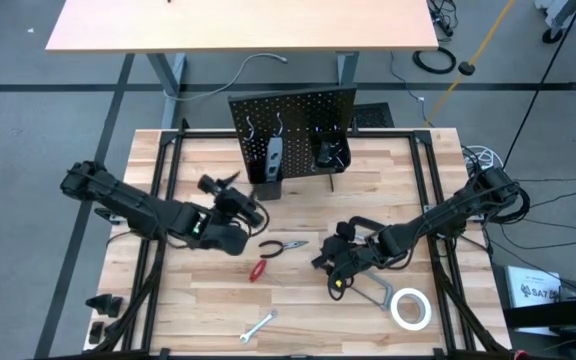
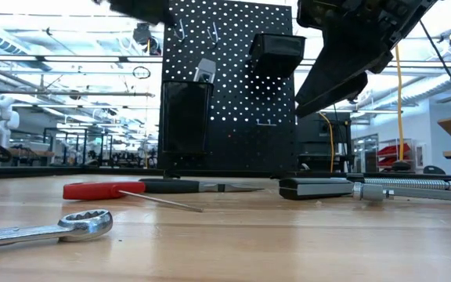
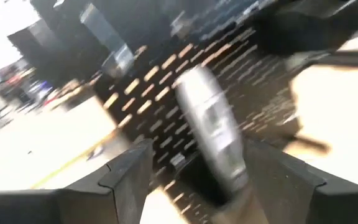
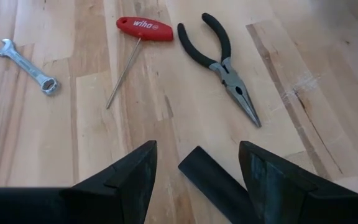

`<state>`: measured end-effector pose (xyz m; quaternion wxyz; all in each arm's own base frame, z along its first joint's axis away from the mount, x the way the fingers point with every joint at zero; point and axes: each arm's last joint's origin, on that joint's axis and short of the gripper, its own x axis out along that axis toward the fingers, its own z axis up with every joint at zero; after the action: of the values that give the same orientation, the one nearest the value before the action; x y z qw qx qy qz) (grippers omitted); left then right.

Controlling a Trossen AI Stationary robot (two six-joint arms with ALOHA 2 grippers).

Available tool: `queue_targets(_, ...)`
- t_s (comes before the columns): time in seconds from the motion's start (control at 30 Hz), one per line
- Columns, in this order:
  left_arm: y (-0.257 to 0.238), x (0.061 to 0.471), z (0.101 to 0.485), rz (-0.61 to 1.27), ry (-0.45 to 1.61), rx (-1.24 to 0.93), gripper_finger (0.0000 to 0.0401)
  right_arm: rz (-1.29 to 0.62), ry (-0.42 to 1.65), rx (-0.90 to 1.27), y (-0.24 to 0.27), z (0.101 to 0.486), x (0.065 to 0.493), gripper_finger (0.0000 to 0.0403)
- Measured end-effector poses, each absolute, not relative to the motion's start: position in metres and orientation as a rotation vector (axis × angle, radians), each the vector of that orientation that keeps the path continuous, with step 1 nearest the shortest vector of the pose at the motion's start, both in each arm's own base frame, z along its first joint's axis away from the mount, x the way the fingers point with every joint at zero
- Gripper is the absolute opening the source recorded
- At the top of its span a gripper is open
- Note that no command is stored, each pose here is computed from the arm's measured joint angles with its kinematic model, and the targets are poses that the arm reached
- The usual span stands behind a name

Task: Hang tools onto peg board
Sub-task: Adjust the pegboard

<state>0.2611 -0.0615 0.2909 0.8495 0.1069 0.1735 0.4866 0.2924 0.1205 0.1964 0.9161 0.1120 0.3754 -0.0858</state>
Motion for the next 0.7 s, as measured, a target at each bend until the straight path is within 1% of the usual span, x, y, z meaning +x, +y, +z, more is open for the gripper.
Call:
queue_targets(0.17,-0.034,0.244,0.278,1.168,0.407,0.101,0.0254,-0.178,0.763,0.227,0.122,0.197,0.292,0.0222)
queue_targets(0.3,-0.023,0.242,0.277,1.15,0.53,0.115,0.0246,-0.202,0.75,0.207,0.12,0.197,0.293,0.0222)
queue_targets(0.4,-0.021,0.241,0.277,1.086,0.634,0.142,0.0226,-0.21,0.745,0.182,0.12,0.197,0.293,0.0222)
queue_targets(0.5,-0.021,0.236,0.281,1.025,0.688,0.164,0.02,-0.209,0.749,0.178,0.119,0.197,0.292,0.0222)
queue_targets(0.63,-0.016,0.216,0.29,1.015,0.662,0.145,0.0164,-0.211,0.757,0.173,0.119,0.196,0.292,0.0222)
queue_targets(0.7,-0.011,0.201,0.29,1.02,0.64,0.098,0.0148,-0.21,0.759,0.173,0.12,0.196,0.291,0.0222)
